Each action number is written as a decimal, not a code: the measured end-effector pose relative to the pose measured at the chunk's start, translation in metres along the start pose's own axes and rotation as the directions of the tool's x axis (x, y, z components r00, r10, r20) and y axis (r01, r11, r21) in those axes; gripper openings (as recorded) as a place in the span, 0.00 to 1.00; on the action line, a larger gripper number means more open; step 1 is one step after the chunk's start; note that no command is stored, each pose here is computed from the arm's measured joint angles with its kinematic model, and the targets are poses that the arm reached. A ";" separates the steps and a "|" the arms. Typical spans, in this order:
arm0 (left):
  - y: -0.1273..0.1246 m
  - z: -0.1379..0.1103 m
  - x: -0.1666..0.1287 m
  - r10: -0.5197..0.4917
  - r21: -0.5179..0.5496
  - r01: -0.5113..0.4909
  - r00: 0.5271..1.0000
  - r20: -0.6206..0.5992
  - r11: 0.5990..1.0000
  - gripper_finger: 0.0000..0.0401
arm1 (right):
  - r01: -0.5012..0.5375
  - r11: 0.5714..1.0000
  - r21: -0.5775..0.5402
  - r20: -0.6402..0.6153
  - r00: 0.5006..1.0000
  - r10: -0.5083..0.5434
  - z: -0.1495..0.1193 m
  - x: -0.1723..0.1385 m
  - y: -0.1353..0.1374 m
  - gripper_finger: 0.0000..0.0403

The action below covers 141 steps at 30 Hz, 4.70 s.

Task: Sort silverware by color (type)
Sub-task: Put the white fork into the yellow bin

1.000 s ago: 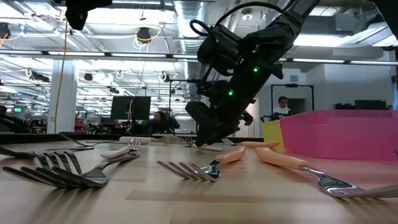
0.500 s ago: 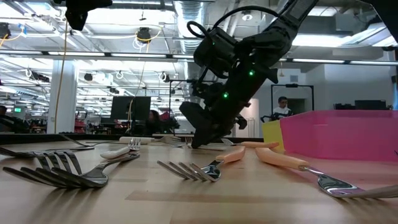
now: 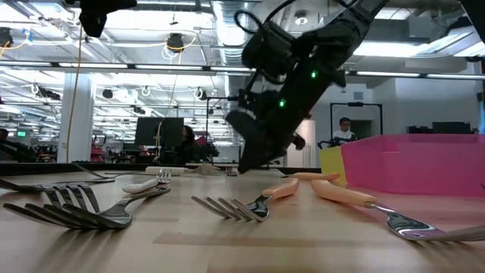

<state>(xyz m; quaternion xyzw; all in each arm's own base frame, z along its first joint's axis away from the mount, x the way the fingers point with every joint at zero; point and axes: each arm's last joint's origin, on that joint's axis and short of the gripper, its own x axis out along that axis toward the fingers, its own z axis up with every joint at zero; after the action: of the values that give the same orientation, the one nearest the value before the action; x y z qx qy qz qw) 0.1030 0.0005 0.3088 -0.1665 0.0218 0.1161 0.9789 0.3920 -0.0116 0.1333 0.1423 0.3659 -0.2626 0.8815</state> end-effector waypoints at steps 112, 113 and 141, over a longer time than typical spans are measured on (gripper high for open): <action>0.002 -0.004 0.000 0.044 0.051 -0.043 0.998 -0.033 0.998 0.38 | 0.391 0.920 -0.018 -0.310 0.873 -0.377 -0.069 -0.127 -0.219 0.18; 0.002 -0.004 0.000 0.044 0.051 -0.043 0.998 -0.033 0.998 0.38 | 0.394 0.919 -0.018 -0.317 0.870 -0.379 -0.070 -0.126 -0.219 0.18; 0.002 -0.004 0.000 0.044 0.051 -0.042 0.998 -0.034 0.998 0.38 | 0.421 0.906 0.044 -0.408 0.835 -0.368 -0.077 -0.128 -0.231 0.25</action>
<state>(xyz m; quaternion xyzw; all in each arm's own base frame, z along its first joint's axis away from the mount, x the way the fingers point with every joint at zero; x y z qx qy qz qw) 0.1024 0.0014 0.3042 -0.1433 0.0453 0.1338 0.9796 0.1408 -0.1215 0.1588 0.1712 0.5373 -0.4286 0.7059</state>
